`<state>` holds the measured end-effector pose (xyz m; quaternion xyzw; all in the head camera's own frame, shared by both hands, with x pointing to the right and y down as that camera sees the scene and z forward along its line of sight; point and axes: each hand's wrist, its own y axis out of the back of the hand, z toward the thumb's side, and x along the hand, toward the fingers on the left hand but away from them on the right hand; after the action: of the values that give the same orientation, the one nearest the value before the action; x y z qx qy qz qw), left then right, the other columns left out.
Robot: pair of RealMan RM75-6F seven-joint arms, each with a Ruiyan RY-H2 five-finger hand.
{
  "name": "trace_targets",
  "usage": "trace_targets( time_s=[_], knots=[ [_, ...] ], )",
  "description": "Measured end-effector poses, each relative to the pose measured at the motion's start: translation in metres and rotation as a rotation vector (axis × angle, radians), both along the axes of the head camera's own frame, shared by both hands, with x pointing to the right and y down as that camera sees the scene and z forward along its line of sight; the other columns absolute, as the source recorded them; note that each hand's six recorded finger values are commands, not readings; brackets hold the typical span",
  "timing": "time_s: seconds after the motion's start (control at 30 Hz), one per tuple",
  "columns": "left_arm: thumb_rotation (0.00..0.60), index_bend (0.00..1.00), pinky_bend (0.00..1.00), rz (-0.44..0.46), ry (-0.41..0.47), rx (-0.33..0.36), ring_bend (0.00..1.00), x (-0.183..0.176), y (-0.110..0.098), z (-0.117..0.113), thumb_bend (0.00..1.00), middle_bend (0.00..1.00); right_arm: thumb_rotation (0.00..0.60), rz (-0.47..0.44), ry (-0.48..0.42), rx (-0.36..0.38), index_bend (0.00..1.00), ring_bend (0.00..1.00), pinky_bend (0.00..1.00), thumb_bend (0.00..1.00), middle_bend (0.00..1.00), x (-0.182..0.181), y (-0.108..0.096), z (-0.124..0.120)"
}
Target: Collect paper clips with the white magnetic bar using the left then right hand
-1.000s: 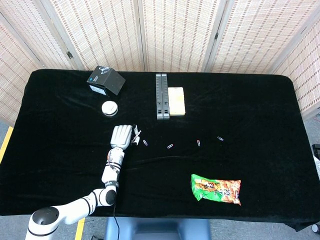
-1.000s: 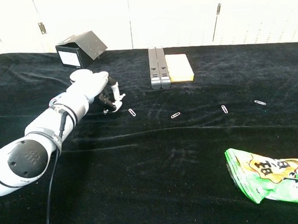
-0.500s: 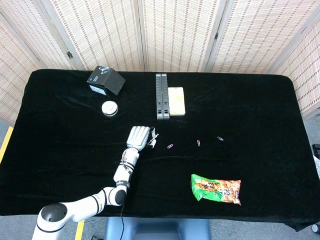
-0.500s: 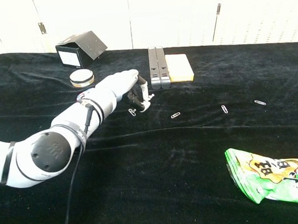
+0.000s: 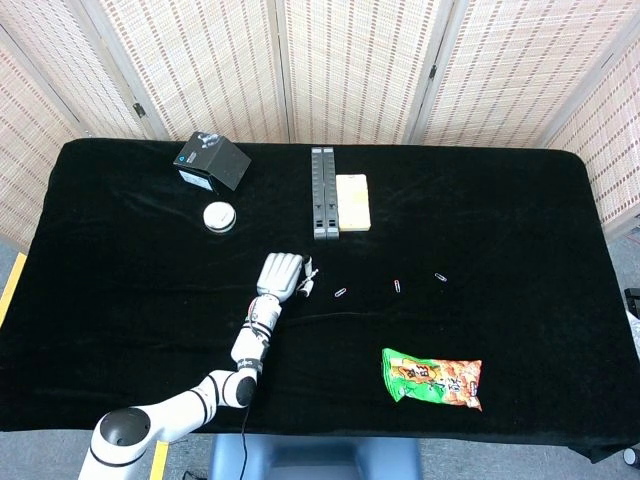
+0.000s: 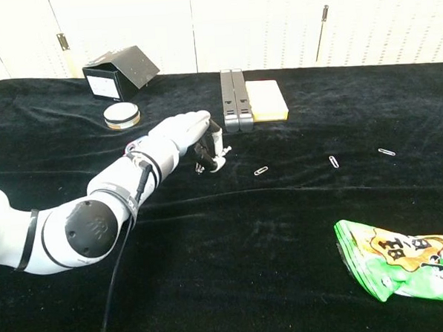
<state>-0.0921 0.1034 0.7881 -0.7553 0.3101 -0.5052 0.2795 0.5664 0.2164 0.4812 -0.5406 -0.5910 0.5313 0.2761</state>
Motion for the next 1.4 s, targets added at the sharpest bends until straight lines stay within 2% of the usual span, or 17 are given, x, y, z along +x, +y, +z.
trace_targets(
  time_s=[0.33,0.53,0.67,0.9,1.1,1.4],
  knots=[
    [0.6,0.73,1.0,-0.003,0.01,0.031,1.0,0.0,-0.004,-0.005,0.7,1.0,0.6,-0.006,-0.001,-0.005,0.0,0.0,0.0,0.26,0.0,-0.001,-0.002,0.002],
    [0.6,0.72,1.0,-0.004,0.03,0.057,1.0,0.001,0.005,-0.015,0.7,1.0,0.6,-0.034,-0.017,-0.001,0.0,0.0,0.0,0.26,0.0,-0.007,-0.004,0.002],
    [0.6,0.72,1.0,0.002,0.041,0.077,1.0,0.004,0.019,-0.027,0.7,1.0,0.6,-0.062,-0.034,0.006,0.0,0.0,0.0,0.26,0.0,-0.013,-0.005,0.0],
    [0.6,0.72,1.0,0.044,0.025,0.125,1.0,0.014,0.058,-0.054,0.7,1.0,0.6,-0.106,-0.076,0.041,0.0,0.0,0.0,0.26,0.0,-0.02,-0.002,-0.01],
    [0.6,0.72,1.0,0.101,0.007,0.109,1.0,0.028,0.093,-0.057,0.7,1.0,0.6,-0.113,-0.097,0.074,0.0,0.0,0.0,0.26,0.0,-0.017,0.007,-0.021],
    [0.6,0.72,1.0,0.097,0.004,0.121,1.0,0.029,0.106,-0.06,0.7,1.0,0.6,-0.12,-0.099,0.093,0.0,0.0,0.0,0.26,0.0,-0.014,0.014,-0.03]
  ],
)
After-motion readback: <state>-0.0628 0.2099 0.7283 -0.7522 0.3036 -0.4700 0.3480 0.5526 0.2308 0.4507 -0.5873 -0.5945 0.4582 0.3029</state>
